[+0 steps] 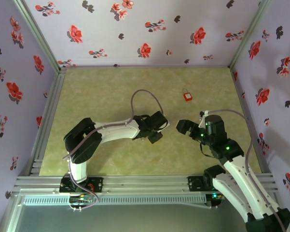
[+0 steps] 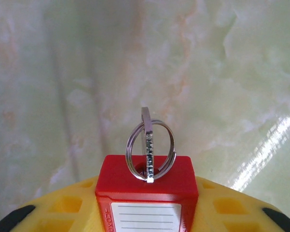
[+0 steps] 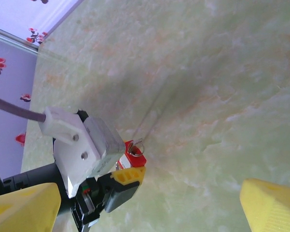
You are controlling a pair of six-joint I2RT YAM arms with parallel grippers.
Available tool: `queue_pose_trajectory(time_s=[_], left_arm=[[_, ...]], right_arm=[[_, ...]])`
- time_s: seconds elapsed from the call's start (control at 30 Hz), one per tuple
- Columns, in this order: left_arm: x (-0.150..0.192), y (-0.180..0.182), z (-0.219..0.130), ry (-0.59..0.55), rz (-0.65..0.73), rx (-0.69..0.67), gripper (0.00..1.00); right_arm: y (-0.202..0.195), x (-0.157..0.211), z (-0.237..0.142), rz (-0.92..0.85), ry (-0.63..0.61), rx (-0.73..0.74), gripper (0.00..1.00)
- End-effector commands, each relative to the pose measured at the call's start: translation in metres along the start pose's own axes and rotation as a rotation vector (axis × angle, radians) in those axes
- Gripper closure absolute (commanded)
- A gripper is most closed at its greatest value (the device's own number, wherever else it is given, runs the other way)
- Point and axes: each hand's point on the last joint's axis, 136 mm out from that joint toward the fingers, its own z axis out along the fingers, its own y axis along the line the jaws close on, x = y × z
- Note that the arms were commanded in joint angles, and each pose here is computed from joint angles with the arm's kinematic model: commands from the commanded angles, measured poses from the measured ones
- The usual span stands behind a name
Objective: Unlock with the key
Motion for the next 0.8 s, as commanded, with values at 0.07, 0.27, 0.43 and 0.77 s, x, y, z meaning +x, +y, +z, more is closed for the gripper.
queue_pose_trajectory(time_s=[0.07, 0.27, 0.43, 0.77], left_arm=[[0.023, -0.023, -0.020, 0.045, 0.142, 0.093, 0.57], [0.032, -0.027, -0.053, 0.000, 0.160, 0.137, 0.35], [0.027, -0.009, -0.099, -0.095, 0.043, 0.108, 0.24], [0.062, 0.125, -0.203, -0.488, -0.815, 0.007, 0.00]], right_arm=[[0.005, -0.002, -0.009, -0.037, 0.033, 0.014, 0.03], [0.009, -0.001, -0.010, -0.065, 0.091, 0.015, 0.02], [0.018, 0.009, -0.001, -0.135, 0.201, -0.025, 0.01], [0.046, 0.092, 0.058, -0.923, 0.598, -0.024, 0.01]])
